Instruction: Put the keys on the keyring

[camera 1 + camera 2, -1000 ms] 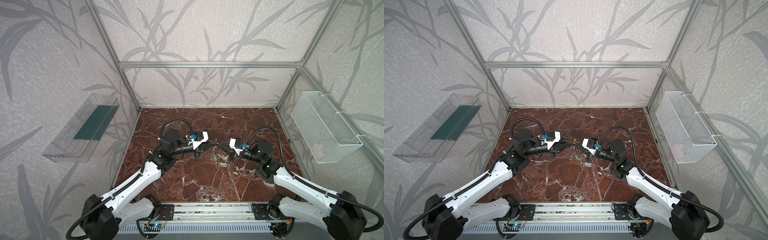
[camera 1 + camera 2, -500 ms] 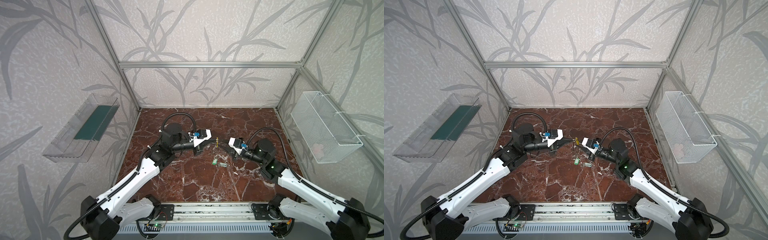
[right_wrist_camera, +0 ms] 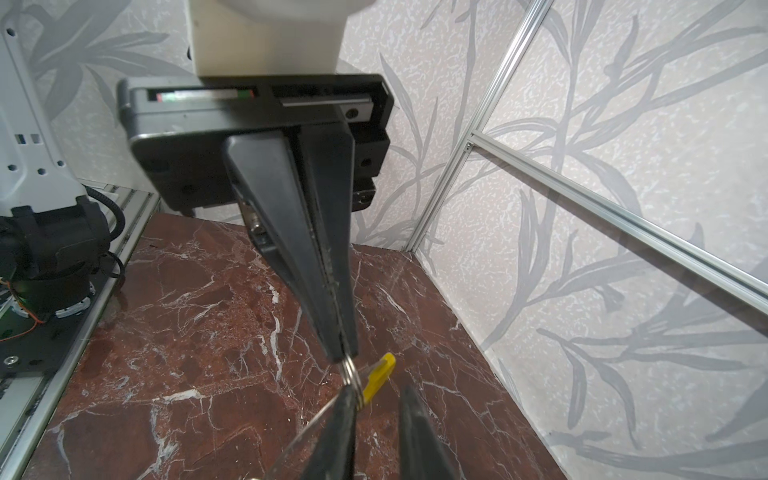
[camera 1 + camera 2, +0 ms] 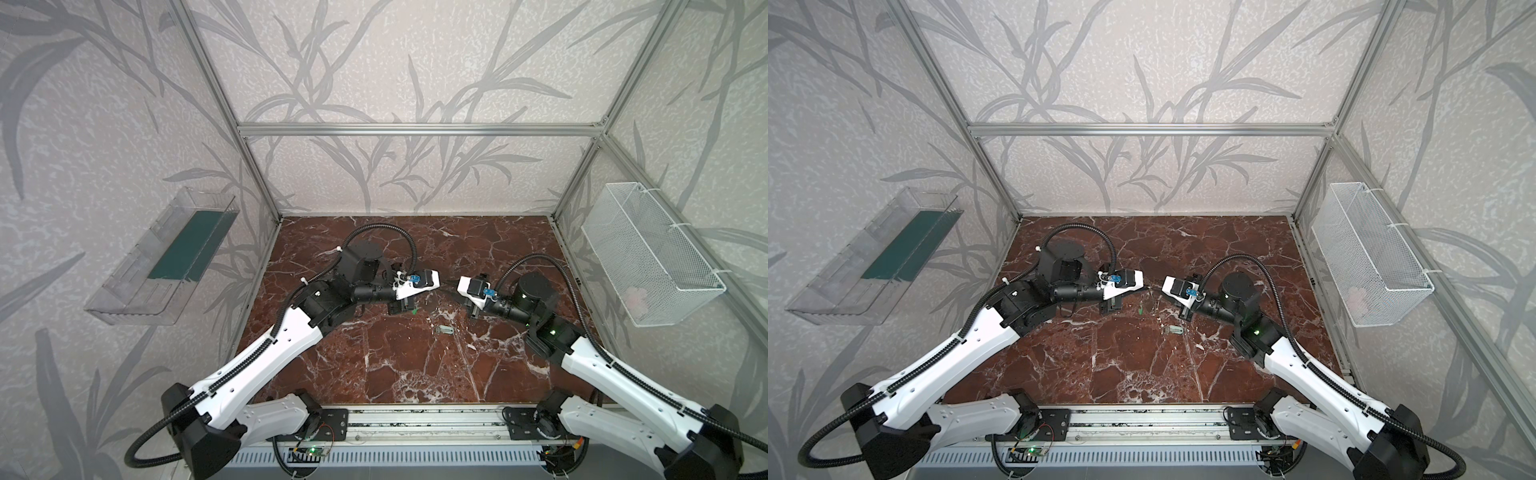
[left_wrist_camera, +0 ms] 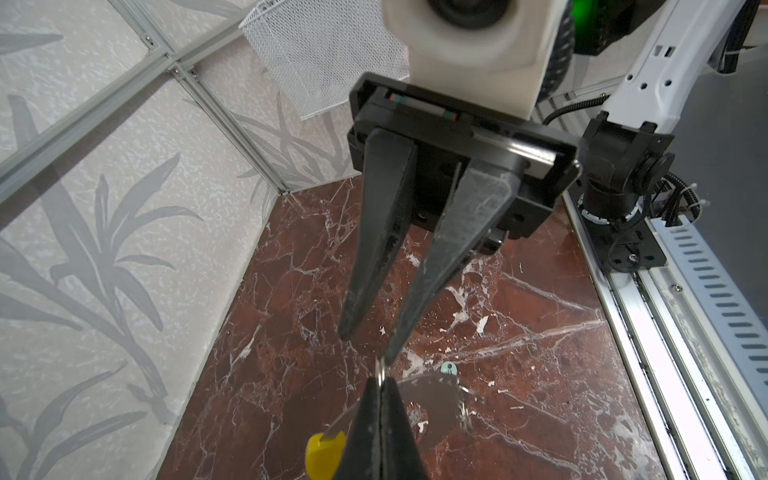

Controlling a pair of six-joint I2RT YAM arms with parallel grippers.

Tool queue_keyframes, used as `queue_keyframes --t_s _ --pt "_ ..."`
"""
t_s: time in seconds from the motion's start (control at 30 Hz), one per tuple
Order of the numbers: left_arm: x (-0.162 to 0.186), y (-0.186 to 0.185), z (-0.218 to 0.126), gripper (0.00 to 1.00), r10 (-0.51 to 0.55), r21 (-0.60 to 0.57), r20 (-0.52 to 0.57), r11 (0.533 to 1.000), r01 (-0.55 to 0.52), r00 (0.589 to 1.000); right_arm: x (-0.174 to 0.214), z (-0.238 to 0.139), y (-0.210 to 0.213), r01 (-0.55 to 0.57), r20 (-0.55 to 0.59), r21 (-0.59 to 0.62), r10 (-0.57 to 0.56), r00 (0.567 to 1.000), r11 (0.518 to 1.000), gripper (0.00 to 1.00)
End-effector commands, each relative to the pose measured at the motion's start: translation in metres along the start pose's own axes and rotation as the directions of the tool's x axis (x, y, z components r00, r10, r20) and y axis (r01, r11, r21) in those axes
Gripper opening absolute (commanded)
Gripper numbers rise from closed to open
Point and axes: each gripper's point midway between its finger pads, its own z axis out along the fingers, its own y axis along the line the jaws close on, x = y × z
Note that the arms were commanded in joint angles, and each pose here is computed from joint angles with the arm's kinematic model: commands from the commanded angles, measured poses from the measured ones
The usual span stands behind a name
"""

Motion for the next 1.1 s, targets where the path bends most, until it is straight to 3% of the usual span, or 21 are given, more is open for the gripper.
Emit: queue_keyframes --t_s 0.0,0.13,0.37,0.6,0.77,1.07 --pt "-0.011 0.001 -0.006 0.00 0.056 -0.007 0.000 0.998 -0.056 0.998 -0.017 0.002 0.000 0.000 0.043 -0.022 0.001 0.999 1.000 0.18" --pt "-0.013 0.001 -0.007 0.00 0.059 -0.012 0.004 0.998 -0.059 0.998 -0.011 0.004 0.002 -0.003 0.025 -0.031 0.004 1.000 1.000 0.11" --pt "-0.017 0.000 -0.007 0.00 0.055 -0.006 0.033 0.998 -0.055 0.998 -0.008 0.007 0.004 -0.018 0.015 -0.043 0.019 1.000 0.999 0.10" --pt "-0.023 0.006 -0.011 0.00 0.031 -0.048 0.080 0.998 -0.027 0.996 -0.006 0.006 0.004 -0.023 0.015 -0.036 0.023 1.000 0.999 0.00" --pt "-0.013 0.021 -0.026 0.24 -0.062 -0.115 0.156 0.990 0.081 0.986 -0.009 0.002 0.000 -0.054 0.074 0.006 0.053 0.996 0.999 0.00" --pt "-0.014 0.014 -0.031 0.22 -0.172 -0.057 0.329 0.978 0.201 0.928 -0.022 -0.001 -0.004 -0.111 0.179 0.003 0.108 0.978 0.994 0.00"
